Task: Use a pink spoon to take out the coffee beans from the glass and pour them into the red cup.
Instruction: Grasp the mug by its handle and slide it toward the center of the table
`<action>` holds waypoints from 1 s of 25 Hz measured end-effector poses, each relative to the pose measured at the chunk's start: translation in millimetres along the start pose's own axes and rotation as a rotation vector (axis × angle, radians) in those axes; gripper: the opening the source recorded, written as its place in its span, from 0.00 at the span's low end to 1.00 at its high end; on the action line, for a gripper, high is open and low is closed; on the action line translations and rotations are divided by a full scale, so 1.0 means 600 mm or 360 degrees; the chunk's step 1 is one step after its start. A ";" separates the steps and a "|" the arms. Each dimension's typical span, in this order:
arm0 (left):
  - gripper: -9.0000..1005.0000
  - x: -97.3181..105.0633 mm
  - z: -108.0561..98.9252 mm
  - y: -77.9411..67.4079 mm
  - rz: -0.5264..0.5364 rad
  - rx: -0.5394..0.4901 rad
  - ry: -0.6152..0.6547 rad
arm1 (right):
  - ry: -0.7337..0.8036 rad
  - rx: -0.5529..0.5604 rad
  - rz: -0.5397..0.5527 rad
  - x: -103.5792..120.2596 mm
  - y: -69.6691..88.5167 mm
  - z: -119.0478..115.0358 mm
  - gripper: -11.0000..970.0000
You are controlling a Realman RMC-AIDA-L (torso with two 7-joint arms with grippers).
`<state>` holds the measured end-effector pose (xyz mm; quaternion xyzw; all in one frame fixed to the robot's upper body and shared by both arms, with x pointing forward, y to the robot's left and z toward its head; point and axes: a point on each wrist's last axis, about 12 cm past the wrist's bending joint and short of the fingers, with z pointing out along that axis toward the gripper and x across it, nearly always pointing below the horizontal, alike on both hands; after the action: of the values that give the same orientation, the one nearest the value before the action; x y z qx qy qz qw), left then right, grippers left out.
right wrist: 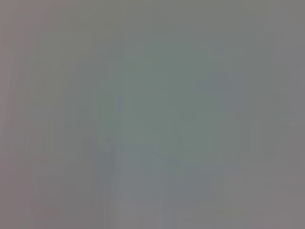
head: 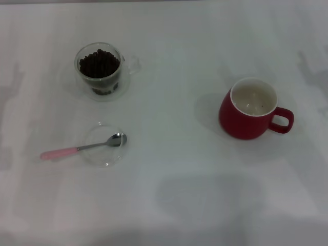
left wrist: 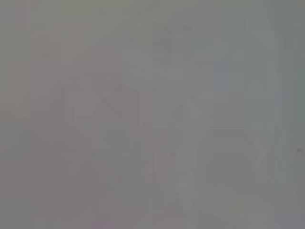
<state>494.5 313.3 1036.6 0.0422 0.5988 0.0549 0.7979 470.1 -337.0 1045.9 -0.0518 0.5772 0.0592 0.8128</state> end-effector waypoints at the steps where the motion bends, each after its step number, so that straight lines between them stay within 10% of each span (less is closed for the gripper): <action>1: 0.89 0.000 0.000 0.000 -0.0002 -0.0002 0.0001 | -0.0003 -0.0001 0.0000 0.000 0.000 0.001 0.75; 25: 0.89 0.001 -0.002 0.001 0.0000 0.0005 0.0005 | 0.0057 -0.0029 -0.0039 0.003 -0.007 -0.016 0.75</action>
<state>493.7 314.0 1036.0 0.0436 0.6002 0.0540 0.7968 462.6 -342.5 1041.0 -0.0673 0.5903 0.0535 0.8026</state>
